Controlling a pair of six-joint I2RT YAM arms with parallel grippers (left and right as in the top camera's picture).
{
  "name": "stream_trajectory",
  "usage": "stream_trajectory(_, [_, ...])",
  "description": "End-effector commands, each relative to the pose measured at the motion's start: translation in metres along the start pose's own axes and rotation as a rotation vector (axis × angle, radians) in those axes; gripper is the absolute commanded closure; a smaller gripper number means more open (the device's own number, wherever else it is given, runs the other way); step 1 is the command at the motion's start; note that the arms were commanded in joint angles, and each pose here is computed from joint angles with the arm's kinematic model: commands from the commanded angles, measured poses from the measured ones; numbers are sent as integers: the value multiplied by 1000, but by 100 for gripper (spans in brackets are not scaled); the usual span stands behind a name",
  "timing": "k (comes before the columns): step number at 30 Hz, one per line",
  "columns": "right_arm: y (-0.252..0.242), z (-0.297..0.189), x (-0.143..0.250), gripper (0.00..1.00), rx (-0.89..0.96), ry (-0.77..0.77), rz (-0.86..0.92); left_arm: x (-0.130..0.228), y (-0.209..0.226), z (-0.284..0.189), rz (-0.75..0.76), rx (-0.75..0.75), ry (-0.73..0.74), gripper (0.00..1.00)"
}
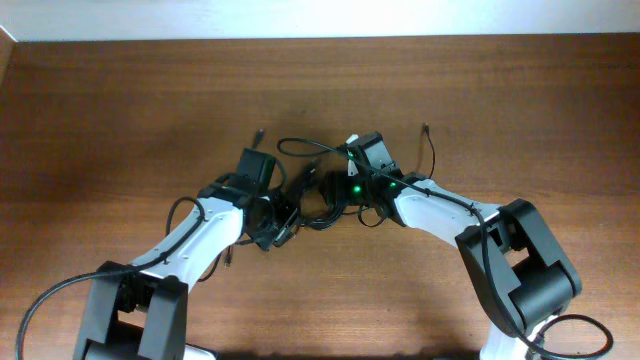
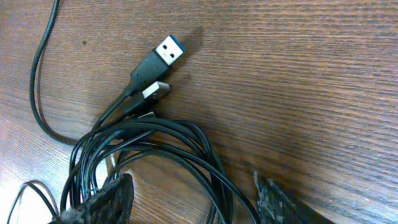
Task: Untangle cables
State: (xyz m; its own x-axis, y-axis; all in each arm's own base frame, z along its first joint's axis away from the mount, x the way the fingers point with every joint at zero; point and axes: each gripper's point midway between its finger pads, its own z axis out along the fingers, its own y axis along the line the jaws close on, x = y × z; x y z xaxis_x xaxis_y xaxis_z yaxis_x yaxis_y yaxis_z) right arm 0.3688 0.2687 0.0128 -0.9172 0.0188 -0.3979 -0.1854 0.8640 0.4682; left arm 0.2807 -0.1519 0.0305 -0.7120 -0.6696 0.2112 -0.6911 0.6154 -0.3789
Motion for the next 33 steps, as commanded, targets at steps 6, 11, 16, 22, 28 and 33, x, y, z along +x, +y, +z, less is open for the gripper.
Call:
stream_trajectory(6, [-20, 15, 33, 36, 49, 95, 28, -4, 9, 8, -81, -56, -77, 71])
stream_trajectory(11, [-20, 15, 33, 36, 49, 94, 28, -3, 10, 11, -106, -45, -68, 73])
stream_trajectory(16, [-20, 15, 33, 36, 49, 94, 28, -5, 12, 18, -113, -45, -67, 73])
stream_trajectory(22, [-21, 15, 33, 36, 51, 97, 28, -15, -4, 27, -93, 15, -88, 72])
stream_trajectory(28, [-20, 15, 33, 36, 49, 94, 27, -3, -7, 31, -52, 7, -80, 70])
stream_trajectory(33, [-20, 15, 33, 36, 49, 94, 28, -4, -5, 32, -53, 0, -86, 83])
